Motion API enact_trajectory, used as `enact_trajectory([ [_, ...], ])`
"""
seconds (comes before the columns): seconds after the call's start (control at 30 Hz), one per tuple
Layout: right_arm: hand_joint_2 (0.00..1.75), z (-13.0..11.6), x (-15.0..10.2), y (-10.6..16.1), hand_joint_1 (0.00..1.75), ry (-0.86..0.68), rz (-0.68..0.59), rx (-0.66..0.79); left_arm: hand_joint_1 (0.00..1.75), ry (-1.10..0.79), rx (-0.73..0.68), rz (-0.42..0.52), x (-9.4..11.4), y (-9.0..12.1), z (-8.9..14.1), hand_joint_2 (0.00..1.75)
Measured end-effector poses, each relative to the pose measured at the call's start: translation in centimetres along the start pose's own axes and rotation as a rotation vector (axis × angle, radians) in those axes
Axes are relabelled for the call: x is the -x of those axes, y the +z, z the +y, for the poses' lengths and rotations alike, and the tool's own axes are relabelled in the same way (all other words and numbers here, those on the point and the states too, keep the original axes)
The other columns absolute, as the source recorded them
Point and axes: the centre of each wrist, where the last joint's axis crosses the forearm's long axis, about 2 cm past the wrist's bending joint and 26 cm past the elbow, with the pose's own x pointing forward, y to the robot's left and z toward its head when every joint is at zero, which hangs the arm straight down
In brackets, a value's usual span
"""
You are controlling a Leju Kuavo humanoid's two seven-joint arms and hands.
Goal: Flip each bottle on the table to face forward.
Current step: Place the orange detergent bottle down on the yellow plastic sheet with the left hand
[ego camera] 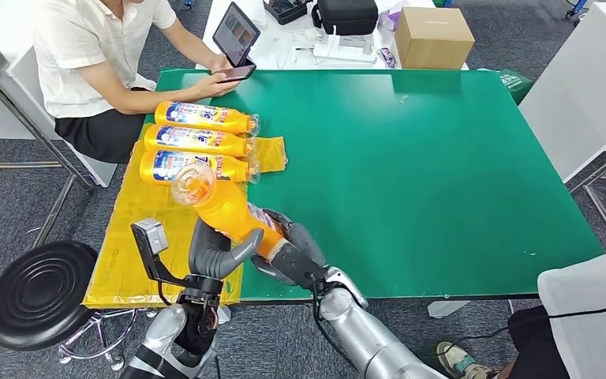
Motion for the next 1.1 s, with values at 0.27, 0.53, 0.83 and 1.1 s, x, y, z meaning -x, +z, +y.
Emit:
enact_trajectory([
  [0.27, 1.75, 0.7, 0.1, 0.1, 1.74, 0.054, 0.006, -0.018, 1.75, 0.088, -0.034, 0.067, 0.1, 0.0, 0.5, 1.75],
  [0.53, 1.31, 1.0, -0.1, 0.0, 0.00, 0.028, -0.009, -0.038, 1.75, 0.087, 0.008, 0.063, 0.3, -0.5, 1.0, 1.75],
  [0.83, 0.00, 2.1, -0.6, 1.2, 0.00, -0.009, -0.122, 0.005, 1.75, 0.101, 0.006, 0.008, -0.2, -0.4, 2.1, 1.75],
  [1.1, 0.00, 3.2, -0.4, 6.2, 0.00, 0.207, -0.163, 0.109, 1.75, -0.241, -0.222, -0.218, -3.3, -0.5, 4.7, 1.75],
])
